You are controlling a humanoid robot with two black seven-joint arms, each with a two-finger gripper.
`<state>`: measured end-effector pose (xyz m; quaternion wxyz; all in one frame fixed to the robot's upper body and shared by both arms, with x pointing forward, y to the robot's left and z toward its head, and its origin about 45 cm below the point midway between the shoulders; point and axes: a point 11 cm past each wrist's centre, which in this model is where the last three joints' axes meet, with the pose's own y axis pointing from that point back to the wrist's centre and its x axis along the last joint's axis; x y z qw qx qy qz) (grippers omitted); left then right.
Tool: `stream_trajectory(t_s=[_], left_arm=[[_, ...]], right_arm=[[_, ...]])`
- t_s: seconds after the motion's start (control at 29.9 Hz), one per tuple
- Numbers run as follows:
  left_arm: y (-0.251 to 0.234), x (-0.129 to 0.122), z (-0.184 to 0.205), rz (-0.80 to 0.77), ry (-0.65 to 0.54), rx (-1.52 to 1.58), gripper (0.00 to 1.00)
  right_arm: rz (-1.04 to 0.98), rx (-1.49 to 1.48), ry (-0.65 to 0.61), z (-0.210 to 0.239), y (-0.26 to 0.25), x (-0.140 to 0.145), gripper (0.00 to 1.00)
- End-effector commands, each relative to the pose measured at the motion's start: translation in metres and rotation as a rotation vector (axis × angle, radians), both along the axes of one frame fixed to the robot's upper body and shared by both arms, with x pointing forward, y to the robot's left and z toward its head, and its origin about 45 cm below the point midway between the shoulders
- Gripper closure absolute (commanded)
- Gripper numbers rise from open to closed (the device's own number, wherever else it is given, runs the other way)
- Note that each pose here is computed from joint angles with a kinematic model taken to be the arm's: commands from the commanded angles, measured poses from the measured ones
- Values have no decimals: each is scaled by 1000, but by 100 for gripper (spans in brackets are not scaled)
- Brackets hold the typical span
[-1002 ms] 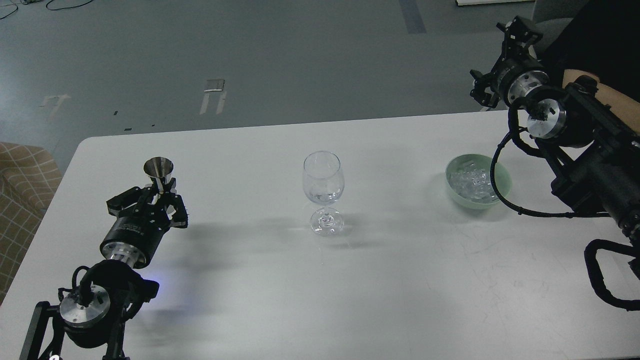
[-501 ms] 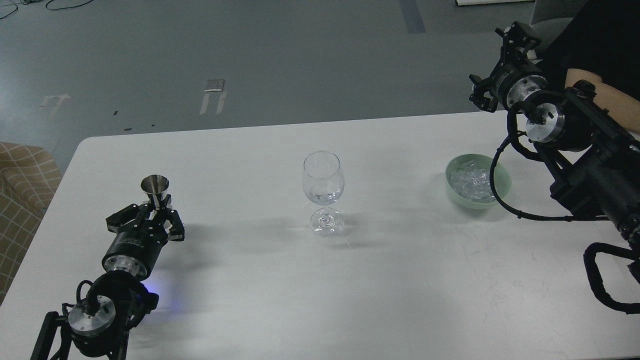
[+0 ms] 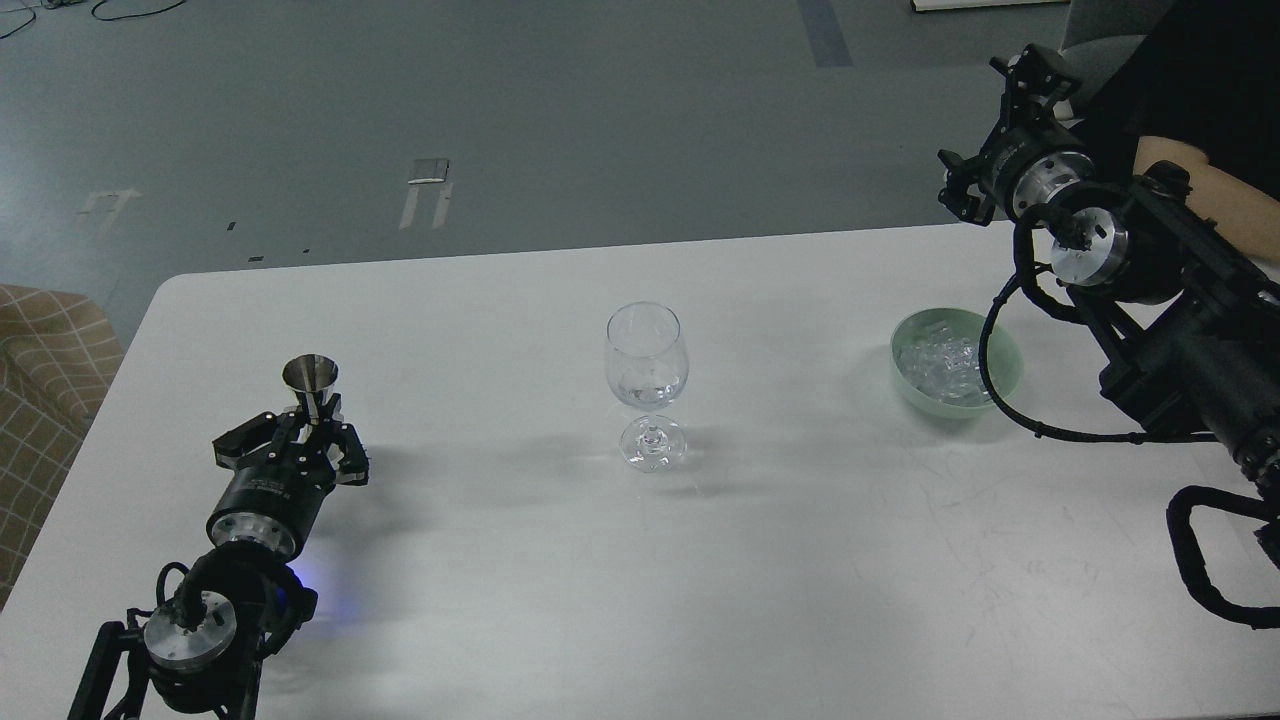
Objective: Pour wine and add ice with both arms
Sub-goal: 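Lower the jigger onto the table with the left gripper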
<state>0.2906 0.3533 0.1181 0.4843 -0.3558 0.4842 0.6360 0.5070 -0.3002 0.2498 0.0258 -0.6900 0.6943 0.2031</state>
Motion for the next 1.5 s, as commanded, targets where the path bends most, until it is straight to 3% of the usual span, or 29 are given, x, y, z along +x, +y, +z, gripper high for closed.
stream_trajectory(t_s=[0.0, 0.53, 0.74, 0.77, 0.87, 0.9, 1.47], left_arm=[[1, 1, -2, 12, 4, 1, 100], [0, 3, -1, 7, 0, 2, 100], [-1, 3, -1, 4, -1, 1, 95], [-1, 4, -1, 4, -1, 1, 93], [-2, 4, 0, 0, -1, 1, 55], [-2, 4, 0, 0, -1, 1, 52], [-2, 5, 0, -1, -2, 1, 51]], right_arm=[[-1, 0, 0, 0, 0, 0, 0], [-2, -1, 0, 0, -1, 0, 0], [-2, -1, 0, 0, -1, 0, 0], [-2, -1, 0, 0, -1, 0, 0], [-2, -1, 0, 0, -1, 0, 0], [-2, -1, 0, 0, -1, 0, 0], [-3, -2, 0, 0, -2, 0, 0]])
